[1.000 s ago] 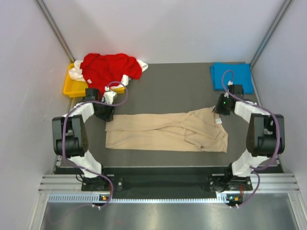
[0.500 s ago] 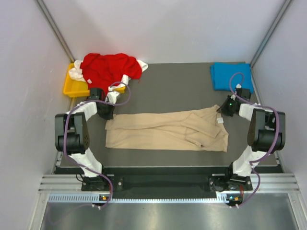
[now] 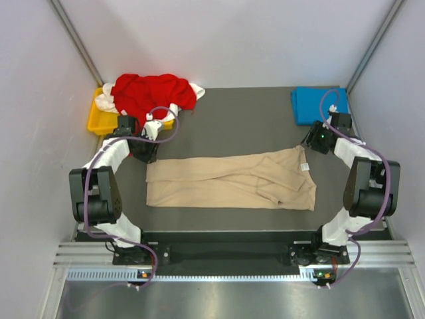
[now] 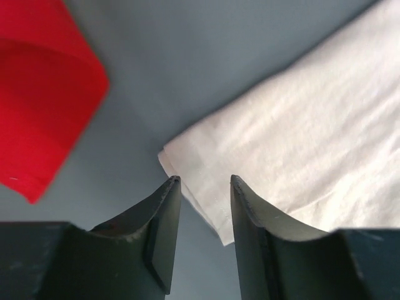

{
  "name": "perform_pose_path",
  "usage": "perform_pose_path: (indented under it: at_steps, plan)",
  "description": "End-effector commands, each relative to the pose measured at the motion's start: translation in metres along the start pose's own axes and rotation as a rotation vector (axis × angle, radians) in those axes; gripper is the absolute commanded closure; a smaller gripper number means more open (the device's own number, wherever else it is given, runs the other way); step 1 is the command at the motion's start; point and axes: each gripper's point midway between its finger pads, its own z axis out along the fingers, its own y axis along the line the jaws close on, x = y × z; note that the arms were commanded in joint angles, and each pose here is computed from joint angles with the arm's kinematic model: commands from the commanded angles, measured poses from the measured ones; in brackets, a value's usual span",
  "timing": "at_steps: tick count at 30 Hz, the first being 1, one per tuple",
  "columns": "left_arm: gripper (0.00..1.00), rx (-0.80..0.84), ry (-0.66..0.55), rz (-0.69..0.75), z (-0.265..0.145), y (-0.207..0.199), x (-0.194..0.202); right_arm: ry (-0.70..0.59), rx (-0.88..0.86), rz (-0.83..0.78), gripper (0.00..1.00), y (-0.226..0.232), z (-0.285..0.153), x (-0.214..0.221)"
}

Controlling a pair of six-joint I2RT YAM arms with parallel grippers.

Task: Fold and stack the t-shirts
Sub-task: Fold the tshirt

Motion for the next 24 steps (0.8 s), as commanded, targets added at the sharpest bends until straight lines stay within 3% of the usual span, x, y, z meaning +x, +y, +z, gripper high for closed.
perform_pose_path:
  at_steps: [1, 6, 13, 17, 18, 19, 24]
  plan:
    - [0.56, -0.013, -0.091, -0.010, -0.011, 0.007, -0.030, -0.041, 0.041, -0.057, 0.48, 0.001, -0.002, -0.023]
    - [0.54, -0.014, -0.010, -0.011, 0.020, 0.009, -0.016, 0.016, 0.042, -0.048, 0.50, -0.004, 0.021, -0.017]
    - [0.56, 0.050, 0.075, 0.057, 0.031, -0.015, 0.018, 0.095, -0.036, -0.059, 0.69, 0.012, 0.039, 0.003]
    - [0.81, 0.058, 0.152, 0.115, 0.031, -0.028, 0.053, 0.105, -0.047, -0.056, 0.94, 0.016, 0.048, 0.003]
    - [0.94, 0.066, 0.166, 0.122, 0.029, -0.031, 0.058, 0.107, -0.055, -0.050, 0.97, 0.019, 0.050, 0.001]
    - [0.98, 0.071, 0.179, 0.132, 0.027, -0.033, 0.062, 0.106, -0.063, -0.047, 1.00, 0.020, 0.053, -0.001]
    - [1.00, 0.217, 0.240, 0.221, 0.005, -0.068, 0.096, 0.081, -0.136, -0.059, 1.00, 0.062, 0.085, -0.032]
